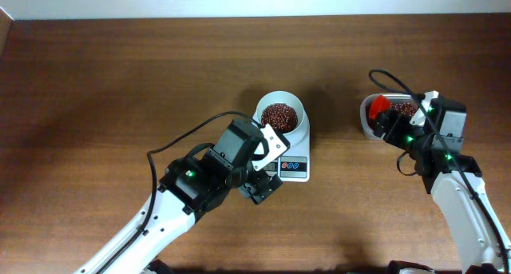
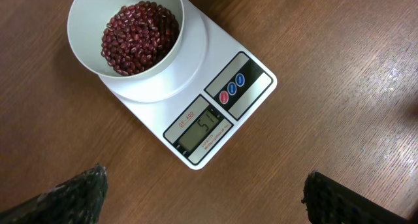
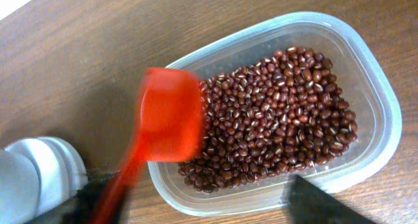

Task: Scoop item into bowl and weigh 50g on scale
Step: 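Lower the red scoop into the bean tub and release it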

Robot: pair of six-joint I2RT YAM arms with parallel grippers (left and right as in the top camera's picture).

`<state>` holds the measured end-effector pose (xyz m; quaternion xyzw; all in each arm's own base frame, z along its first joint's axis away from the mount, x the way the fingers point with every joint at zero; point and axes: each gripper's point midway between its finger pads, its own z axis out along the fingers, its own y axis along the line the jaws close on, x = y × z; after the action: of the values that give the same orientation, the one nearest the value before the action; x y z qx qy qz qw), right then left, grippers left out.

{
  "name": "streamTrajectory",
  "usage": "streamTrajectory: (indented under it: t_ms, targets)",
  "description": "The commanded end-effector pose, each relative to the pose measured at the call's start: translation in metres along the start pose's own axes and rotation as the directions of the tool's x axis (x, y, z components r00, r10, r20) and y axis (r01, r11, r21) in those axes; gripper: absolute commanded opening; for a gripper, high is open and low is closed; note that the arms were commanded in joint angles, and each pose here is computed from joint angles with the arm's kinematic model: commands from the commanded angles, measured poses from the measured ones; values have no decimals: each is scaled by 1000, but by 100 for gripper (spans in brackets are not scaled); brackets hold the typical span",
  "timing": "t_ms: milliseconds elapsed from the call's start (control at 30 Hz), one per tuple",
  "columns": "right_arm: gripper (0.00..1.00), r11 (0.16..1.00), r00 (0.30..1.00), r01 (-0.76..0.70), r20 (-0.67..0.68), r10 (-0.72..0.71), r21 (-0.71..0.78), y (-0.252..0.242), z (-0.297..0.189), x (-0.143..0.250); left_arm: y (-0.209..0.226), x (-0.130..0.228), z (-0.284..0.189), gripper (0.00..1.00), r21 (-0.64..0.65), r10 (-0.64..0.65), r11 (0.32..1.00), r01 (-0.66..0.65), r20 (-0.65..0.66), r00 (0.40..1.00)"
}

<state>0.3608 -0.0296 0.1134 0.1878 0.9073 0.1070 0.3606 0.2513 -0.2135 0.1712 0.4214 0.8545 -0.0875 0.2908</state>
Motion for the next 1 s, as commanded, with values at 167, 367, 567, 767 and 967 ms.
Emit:
streamTrajectory:
  t_ms: [167, 367, 567, 767, 967]
  targets:
    - [53, 999, 1000, -15, -24, 16, 38, -6, -2, 3, 0, -1, -3, 99, 6, -13, 1000, 13, 13, 1000]
    - [70, 993, 996, -21, -81, 31, 117, -21, -4, 19, 0, -1, -3, 99, 6, -13, 1000, 13, 13, 1000]
    - [73, 973, 996, -22, -79, 41, 232, -42, -9, 22, 0, -1, -3, 99, 6, -13, 1000, 13, 13, 1000]
    - [88, 982, 992, -118, -20, 122, 147, -45, -20, 1, 0, -1, -3, 99, 6, -13, 1000, 13, 13, 1000]
    - [99, 991, 997, 26, -62, -35, -132, 1, -24, 4, 0, -1, -3, 99, 6, -13, 1000, 13, 13, 1000]
